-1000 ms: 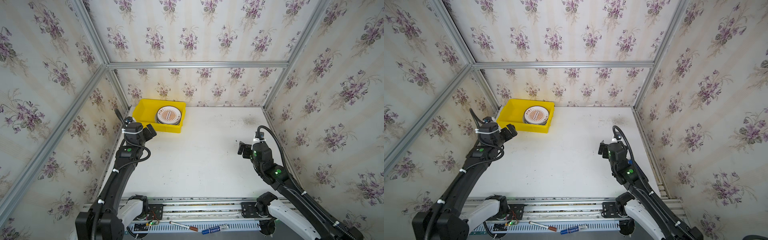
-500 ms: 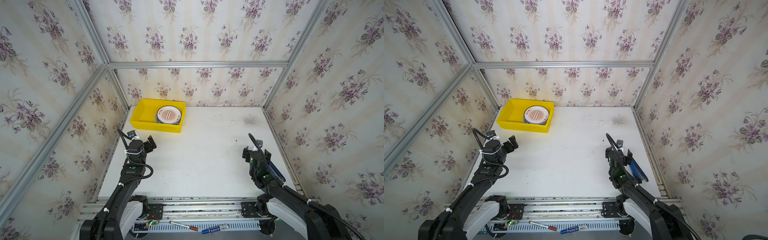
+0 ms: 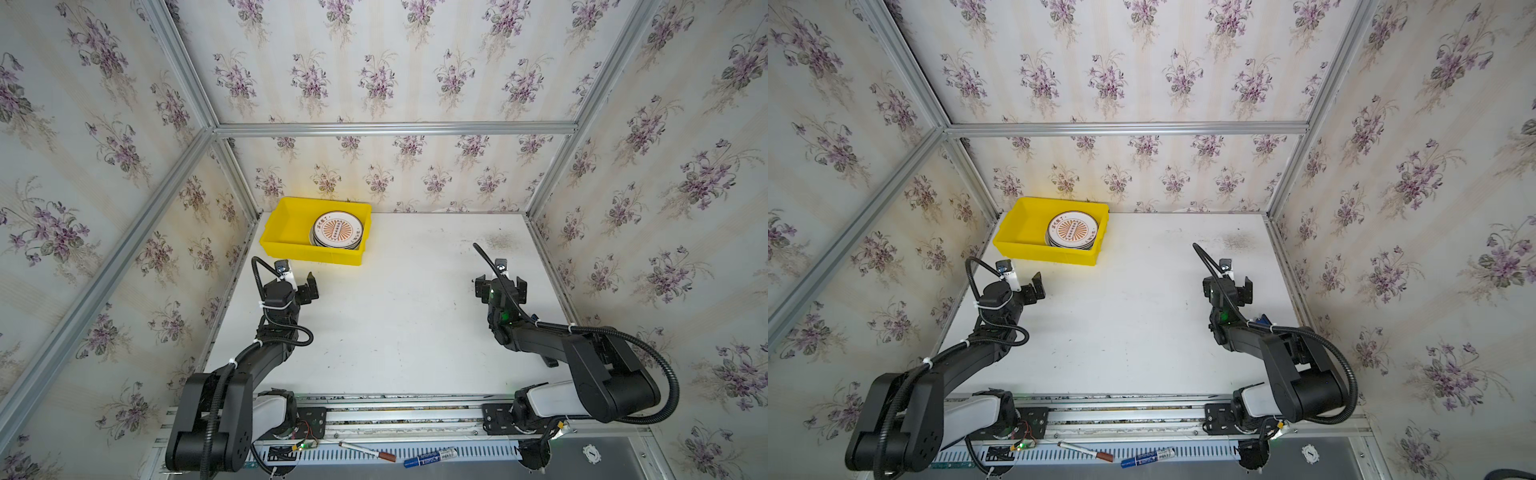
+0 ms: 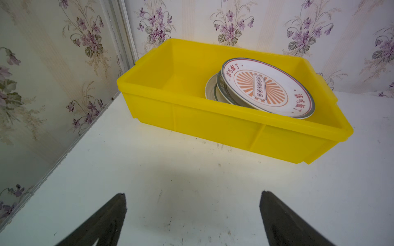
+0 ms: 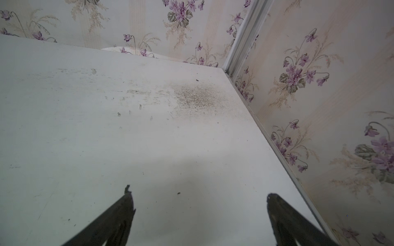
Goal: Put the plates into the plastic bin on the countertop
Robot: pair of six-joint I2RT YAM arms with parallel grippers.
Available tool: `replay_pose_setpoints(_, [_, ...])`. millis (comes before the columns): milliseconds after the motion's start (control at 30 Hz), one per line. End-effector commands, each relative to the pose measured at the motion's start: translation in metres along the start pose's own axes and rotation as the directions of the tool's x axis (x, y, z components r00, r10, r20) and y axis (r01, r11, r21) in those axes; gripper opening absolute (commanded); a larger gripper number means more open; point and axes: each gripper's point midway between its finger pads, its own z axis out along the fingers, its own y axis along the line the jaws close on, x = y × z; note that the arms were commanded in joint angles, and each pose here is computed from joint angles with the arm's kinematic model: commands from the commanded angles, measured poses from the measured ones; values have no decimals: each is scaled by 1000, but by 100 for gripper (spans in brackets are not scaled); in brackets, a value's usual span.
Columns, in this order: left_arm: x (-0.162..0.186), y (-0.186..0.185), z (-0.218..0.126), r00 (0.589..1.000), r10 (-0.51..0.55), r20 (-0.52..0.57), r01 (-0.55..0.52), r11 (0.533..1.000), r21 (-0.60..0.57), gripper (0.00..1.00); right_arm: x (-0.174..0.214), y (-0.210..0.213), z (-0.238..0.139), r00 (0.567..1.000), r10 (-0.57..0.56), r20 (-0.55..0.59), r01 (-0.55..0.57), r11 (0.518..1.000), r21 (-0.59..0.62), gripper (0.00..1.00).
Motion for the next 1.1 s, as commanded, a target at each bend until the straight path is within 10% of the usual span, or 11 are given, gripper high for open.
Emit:
replay_pose_setpoints(0, [-11, -7, 4, 996, 29, 81, -32, 999, 42, 100, -8, -1, 8, 998, 35, 61, -34, 999, -7, 99])
replay_pose_setpoints(367, [0, -19, 2, 994, 51, 100, -62, 991, 116, 100, 11, 20, 22, 995, 94, -16, -95, 956, -279, 99])
replay_pose_setpoints(1067, [0, -24, 4, 993, 73, 94, -84, 989, 124, 100, 5, 21, 22, 994, 107, 27, -94, 953, -288, 99])
